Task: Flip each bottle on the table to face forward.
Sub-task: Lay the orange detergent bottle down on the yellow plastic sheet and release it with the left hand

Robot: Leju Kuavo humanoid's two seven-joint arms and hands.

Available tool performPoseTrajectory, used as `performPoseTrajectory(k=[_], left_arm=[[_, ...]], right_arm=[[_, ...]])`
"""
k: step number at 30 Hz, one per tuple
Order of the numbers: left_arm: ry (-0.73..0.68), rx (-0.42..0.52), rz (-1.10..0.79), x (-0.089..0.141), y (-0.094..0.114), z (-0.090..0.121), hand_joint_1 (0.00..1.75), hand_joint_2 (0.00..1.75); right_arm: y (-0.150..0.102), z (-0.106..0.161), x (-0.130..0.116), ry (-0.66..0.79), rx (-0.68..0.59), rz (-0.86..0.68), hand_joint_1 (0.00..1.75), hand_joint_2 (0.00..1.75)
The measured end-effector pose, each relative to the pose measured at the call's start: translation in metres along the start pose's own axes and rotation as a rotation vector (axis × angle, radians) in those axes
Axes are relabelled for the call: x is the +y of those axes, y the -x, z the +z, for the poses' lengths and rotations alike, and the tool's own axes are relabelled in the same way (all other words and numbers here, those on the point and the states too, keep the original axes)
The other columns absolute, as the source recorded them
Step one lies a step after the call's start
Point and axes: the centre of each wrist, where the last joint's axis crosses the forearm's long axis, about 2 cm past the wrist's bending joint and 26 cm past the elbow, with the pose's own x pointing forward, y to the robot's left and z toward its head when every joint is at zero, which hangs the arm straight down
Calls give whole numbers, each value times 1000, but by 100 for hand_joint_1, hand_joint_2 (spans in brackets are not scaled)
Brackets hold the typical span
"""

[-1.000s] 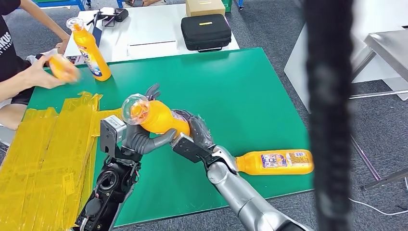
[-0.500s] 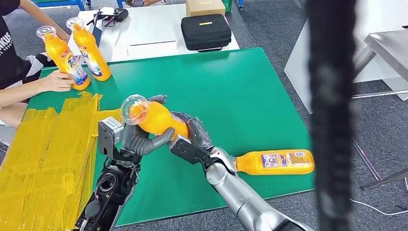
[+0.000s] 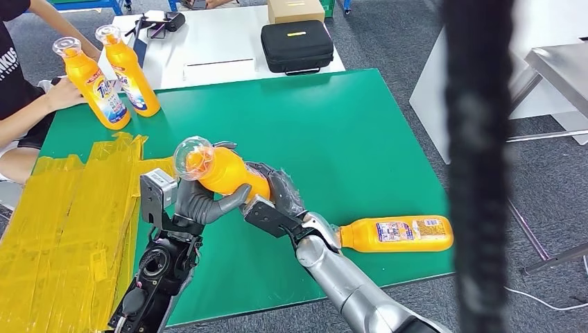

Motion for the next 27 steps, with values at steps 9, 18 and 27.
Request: performPoseTrajectory(k=[9, 18, 27], left_arm=[[-125, -51, -131, 9, -2, -1, 175, 175], [-492, -193, -810, 61, -16, -2, 175, 175], [-464, -59, -1598, 102, -17, 0, 175, 175]], right_arm=[[-8, 0, -3, 80, -33, 16, 0, 175], [-32, 14, -26, 293, -142, 203, 0, 175], [-46, 33, -48, 402, -196, 397, 0, 175]])
